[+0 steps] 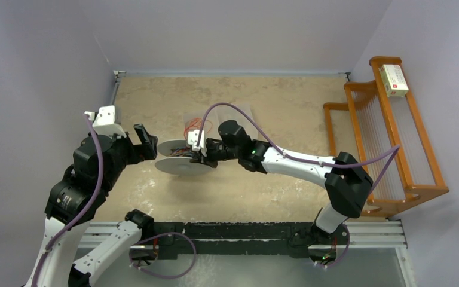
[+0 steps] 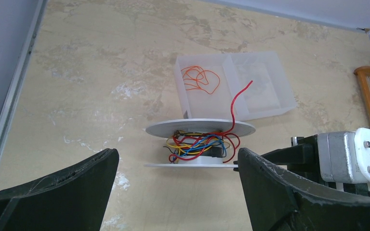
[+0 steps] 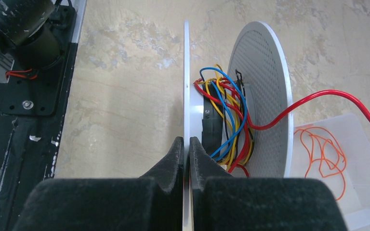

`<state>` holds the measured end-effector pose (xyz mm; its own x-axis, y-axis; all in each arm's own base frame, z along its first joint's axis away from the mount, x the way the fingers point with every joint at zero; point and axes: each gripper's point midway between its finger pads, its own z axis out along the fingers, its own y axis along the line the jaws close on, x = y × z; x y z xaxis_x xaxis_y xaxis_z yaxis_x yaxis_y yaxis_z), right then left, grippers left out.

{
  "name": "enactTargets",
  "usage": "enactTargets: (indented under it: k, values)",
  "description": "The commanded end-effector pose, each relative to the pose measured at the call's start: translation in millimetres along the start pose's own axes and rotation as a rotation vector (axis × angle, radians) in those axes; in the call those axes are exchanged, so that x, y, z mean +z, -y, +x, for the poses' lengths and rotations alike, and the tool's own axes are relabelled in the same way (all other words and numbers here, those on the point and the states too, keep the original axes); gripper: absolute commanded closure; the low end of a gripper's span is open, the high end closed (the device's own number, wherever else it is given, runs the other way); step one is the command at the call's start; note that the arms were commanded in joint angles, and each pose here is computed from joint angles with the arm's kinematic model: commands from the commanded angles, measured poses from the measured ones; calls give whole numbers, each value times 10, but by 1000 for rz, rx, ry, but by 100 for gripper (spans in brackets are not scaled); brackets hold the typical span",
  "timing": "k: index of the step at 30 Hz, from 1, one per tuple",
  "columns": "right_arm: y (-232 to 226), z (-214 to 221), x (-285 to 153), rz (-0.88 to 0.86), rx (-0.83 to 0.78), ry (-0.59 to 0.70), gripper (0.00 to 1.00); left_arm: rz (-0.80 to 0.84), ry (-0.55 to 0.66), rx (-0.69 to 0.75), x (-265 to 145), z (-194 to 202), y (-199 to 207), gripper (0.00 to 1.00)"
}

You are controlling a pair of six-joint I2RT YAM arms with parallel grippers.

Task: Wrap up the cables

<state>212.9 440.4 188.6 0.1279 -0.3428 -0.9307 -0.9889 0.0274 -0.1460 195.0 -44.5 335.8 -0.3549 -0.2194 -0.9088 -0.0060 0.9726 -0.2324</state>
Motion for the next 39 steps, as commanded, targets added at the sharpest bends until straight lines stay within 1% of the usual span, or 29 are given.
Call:
enactTargets:
  k: [1, 7, 11, 16, 25, 39]
  values:
    - [101, -309, 21, 40, -72, 89, 100, 18, 36, -10, 4, -100, 44, 7]
    - [72, -235, 53, 24, -58, 64, 94, 17, 39, -11, -8, -102, 38, 7]
    - [78, -225, 50, 27, -53, 60, 88, 17, 38, -10, -9, -98, 37, 7]
    - [74, -247, 37, 27, -54, 60, 75, 13, 39, -7, -6, -96, 28, 7]
    - [81, -252, 26, 33, -52, 58, 71, 6, 34, -5, 5, -63, 9, 7]
    - [118, -301, 11, 49, -55, 58, 61, 7, 27, 2, 37, -43, 19, 7]
